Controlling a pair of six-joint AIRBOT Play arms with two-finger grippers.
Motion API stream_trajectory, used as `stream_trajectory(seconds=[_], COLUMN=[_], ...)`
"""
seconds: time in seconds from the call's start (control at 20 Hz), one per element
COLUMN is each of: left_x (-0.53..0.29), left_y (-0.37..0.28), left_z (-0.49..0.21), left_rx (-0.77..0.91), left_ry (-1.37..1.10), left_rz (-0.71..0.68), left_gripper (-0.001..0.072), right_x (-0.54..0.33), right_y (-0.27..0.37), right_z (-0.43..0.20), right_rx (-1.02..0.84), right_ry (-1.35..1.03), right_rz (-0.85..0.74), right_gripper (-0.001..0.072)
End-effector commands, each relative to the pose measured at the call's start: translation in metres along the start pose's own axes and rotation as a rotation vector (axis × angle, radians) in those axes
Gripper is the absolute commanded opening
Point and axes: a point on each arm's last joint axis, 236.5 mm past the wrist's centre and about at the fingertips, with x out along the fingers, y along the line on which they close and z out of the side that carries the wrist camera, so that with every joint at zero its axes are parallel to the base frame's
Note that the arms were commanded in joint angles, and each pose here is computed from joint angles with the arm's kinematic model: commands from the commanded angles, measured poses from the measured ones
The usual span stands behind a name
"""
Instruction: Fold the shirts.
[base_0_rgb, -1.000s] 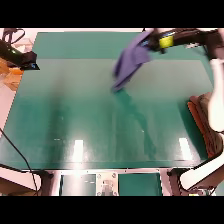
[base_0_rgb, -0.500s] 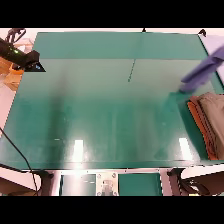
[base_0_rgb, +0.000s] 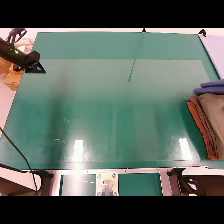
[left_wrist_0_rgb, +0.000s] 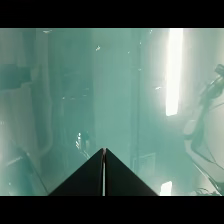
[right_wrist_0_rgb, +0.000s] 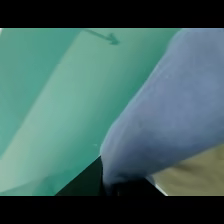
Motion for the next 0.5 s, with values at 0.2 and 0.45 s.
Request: stream_trajectory(seconds=[0.2, 0.45], left_x=[0.0, 0.0], left_y=[-0.001, -0.001], left_z=[-0.004, -0.004], left_rx=[-0.001, 0.0], left_ry=[0.015, 0.017], left_rz=[-0.005, -0.005], left_gripper=[0.0025, 0.0025], right_x=[-0.048, -0.017], right_y=[-0.107, -0.195], right_z=[-0.059, -0.144], right_rx=[0.129, 0.267], right_ry=[0.104, 0.398], right_rz=[-0.444, -0.689], right_gripper=[0.0016, 0.0017])
